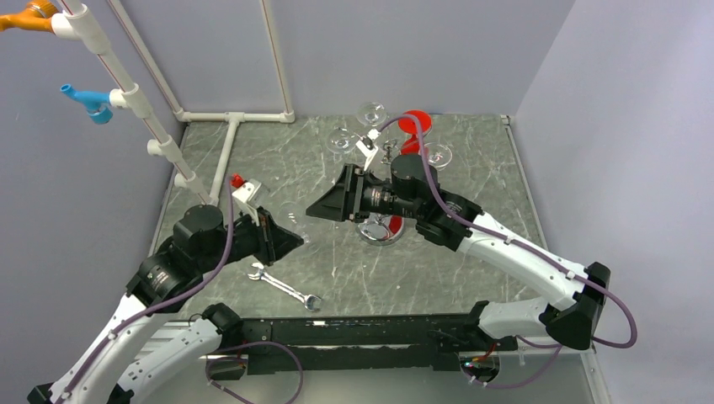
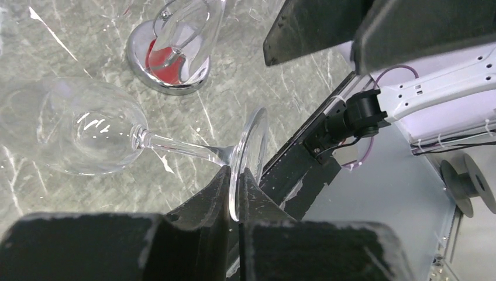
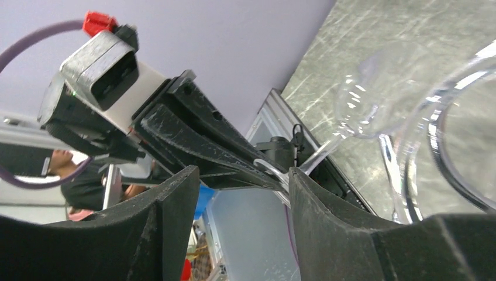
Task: Take the wine glass off the wine glass rack
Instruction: Place the wine glass at the center of the board.
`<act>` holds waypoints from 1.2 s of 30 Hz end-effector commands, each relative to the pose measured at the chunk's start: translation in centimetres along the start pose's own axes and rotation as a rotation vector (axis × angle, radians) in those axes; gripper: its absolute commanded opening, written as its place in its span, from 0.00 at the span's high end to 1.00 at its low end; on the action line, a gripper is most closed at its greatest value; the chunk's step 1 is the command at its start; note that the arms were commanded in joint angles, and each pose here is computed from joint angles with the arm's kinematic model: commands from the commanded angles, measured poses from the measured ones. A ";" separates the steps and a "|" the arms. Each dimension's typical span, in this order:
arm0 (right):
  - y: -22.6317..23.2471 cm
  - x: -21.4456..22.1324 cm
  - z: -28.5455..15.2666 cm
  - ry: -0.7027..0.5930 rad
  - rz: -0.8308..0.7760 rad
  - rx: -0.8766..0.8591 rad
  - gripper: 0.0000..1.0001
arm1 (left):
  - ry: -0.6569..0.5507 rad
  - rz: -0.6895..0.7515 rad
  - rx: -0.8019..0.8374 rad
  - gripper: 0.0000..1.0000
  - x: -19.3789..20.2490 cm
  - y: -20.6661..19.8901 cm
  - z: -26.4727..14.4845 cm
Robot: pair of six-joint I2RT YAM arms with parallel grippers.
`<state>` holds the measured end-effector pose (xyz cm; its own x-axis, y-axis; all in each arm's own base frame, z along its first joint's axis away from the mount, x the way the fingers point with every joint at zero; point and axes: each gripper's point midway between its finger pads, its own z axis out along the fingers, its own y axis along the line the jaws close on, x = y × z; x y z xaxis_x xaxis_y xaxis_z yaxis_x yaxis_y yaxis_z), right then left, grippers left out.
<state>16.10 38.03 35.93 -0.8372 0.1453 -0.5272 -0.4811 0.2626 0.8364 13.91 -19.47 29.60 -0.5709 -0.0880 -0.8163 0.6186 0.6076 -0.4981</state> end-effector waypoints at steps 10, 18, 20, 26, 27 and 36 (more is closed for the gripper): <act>-0.9 -1.6 -0.6 -0.036 0.057 0.186 0.37 | -0.199 0.270 0.071 1.00 -3.1 -1.0 -1.1; -1.4 -0.6 0.8 0.016 0.097 0.205 0.37 | -0.247 0.356 0.122 1.00 -3.6 -2.0 -1.9; -1.6 -0.4 1.1 0.024 0.103 0.206 0.37 | -0.258 0.375 0.146 1.00 -3.6 -2.4 -2.2; -1.5 0.0 1.8 0.041 0.108 0.201 0.38 | -0.264 0.402 0.163 1.00 -3.6 -2.8 -2.6; -1.5 0.0 1.9 0.043 0.108 0.202 0.38 | -0.262 0.403 0.160 1.00 -3.5 -2.8 -2.6; -0.8 0.1 1.8 0.041 0.094 0.222 0.38 | -0.271 0.414 0.148 1.00 -3.8 -2.8 -3.2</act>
<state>17.02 39.76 33.98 -0.8912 0.1267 -0.4357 -0.3424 0.4423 0.8290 13.01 -18.49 31.76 -0.2331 -0.0281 -0.9720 0.8152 0.5393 -0.2111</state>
